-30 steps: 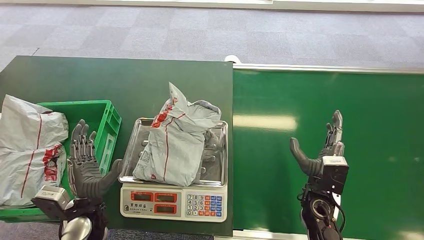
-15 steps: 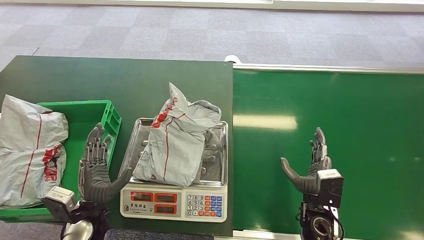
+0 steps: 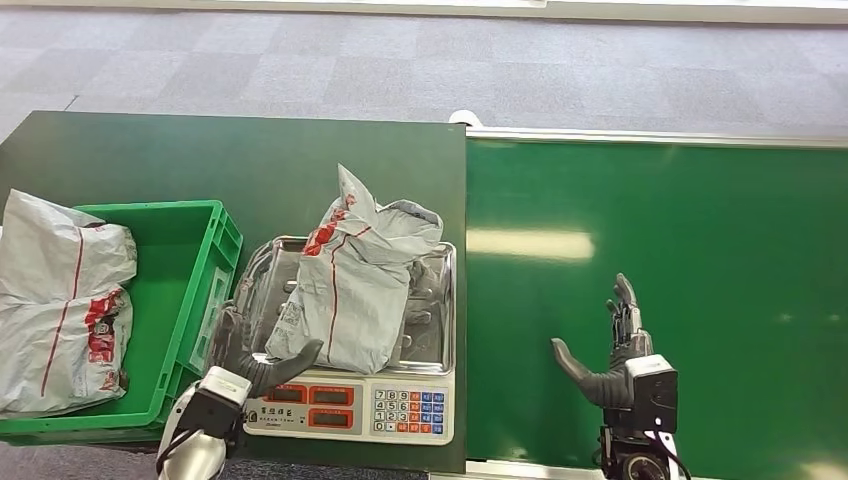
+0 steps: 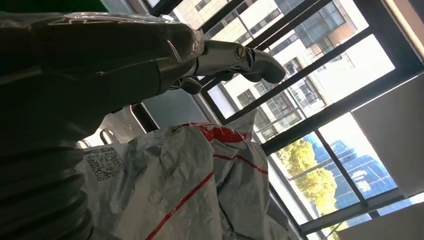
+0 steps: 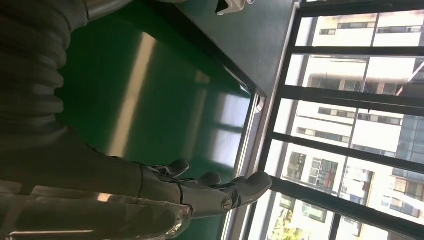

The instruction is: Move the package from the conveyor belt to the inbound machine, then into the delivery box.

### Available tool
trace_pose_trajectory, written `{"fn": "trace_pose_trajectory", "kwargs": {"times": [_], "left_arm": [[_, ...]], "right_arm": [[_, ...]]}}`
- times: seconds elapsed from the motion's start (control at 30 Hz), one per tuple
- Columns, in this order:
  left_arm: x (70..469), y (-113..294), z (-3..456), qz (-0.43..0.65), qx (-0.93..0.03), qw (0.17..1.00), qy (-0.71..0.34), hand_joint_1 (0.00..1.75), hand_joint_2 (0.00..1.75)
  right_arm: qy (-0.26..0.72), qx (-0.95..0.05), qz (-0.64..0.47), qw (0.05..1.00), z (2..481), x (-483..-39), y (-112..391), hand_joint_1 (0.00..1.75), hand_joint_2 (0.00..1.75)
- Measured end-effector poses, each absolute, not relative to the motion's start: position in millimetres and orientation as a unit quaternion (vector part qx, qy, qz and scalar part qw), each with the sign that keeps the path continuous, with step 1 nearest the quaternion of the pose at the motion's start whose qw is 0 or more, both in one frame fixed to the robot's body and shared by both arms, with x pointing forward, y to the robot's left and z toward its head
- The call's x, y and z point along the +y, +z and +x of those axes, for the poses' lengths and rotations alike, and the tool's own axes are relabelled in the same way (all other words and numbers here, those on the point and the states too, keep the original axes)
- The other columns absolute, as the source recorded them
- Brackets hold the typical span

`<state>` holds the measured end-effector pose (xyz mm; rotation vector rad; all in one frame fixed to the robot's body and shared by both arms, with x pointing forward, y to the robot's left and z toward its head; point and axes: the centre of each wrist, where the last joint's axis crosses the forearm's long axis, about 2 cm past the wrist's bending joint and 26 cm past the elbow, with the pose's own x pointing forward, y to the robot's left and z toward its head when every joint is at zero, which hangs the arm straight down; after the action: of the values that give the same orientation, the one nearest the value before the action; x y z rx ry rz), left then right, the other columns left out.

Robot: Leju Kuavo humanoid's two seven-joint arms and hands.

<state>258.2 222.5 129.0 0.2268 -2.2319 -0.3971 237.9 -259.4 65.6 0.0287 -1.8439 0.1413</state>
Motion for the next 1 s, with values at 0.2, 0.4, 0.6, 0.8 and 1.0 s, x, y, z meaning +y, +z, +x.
{"fn": "trace_pose_trajectory", "kwargs": {"times": [0.2,0.4,0.6,0.8,1.0], "left_arm": [[213,118,264,0.144,-0.825,0.495,-0.23,0.0,1.75],[207,111,276,0.154,-0.774,0.541,-0.291,0.0,1.75],[196,110,291,0.175,-0.746,0.551,-0.33,0.0,1.75],[188,109,297,0.175,-0.738,0.557,-0.338,0.0,1.75],[186,108,299,0.173,-0.738,0.558,-0.339,0.4,1.75]], "right_arm": [[0.066,-0.792,0.003,0.607,224,-255,64,0.0,1.75],[0.063,-0.789,-0.003,0.611,215,-250,66,0.0,1.75],[0.054,-0.789,-0.011,0.612,208,-250,70,0.0,1.75],[0.047,-0.789,-0.02,0.612,203,-253,71,0.0,1.75],[0.041,-0.789,-0.026,0.612,199,-256,72,0.0,1.75]]}}
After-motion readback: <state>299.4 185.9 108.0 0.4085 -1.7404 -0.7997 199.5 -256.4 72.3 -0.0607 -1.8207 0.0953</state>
